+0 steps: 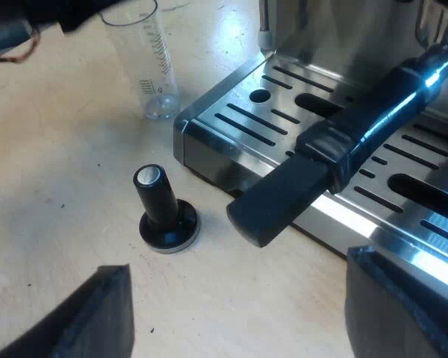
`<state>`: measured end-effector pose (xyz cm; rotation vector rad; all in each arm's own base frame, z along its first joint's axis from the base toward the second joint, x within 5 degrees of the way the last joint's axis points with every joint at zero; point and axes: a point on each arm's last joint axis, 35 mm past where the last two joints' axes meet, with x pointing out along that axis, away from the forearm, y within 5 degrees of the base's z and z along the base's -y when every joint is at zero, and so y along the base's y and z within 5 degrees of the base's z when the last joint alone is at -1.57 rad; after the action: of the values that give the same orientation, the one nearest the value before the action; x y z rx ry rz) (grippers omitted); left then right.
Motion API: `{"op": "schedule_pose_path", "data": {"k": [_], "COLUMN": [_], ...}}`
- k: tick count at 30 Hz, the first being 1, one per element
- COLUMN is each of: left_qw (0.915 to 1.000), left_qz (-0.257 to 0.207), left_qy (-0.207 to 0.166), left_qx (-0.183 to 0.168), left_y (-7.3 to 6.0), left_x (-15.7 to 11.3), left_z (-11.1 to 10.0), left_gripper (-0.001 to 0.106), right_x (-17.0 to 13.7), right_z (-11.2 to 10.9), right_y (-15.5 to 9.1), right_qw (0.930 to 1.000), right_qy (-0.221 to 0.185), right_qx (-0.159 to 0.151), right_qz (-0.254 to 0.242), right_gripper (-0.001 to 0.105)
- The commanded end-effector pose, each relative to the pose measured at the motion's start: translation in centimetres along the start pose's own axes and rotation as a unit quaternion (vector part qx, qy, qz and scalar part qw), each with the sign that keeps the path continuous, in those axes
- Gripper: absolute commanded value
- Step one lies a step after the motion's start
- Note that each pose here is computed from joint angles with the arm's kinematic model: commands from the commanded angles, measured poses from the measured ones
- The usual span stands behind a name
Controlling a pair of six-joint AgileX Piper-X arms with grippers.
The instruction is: Pour the beans into the coffee machine
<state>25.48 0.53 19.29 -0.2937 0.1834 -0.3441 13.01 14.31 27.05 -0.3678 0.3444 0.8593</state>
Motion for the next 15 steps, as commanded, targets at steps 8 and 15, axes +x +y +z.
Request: {"op": "schedule_pose_path", "data": {"k": [8, 15], "left_qw": [0.9989, 0.9978], "left_qz": [0.034, 0.047], "left_qy": [-0.031, -0.044], "left_qx": [0.008, 0.012], "left_y": [-2.0, -3.5], "left_x": [-2.8, -5.0], "left_z": [3.2, 5.3], "left_gripper": [0.084, 0.084], "right_x": [-0.1, -0.6], "right_z": [0.5, 2.0], "right_y": [-0.1, -0.7], "right_qw": [0.9998, 0.9983], "right_qy": [-0.019, -0.045], "right_qx": [-0.001, 0.009], "right_qz": [-0.003, -0.036], "right_gripper": [0.062, 0.062]}}
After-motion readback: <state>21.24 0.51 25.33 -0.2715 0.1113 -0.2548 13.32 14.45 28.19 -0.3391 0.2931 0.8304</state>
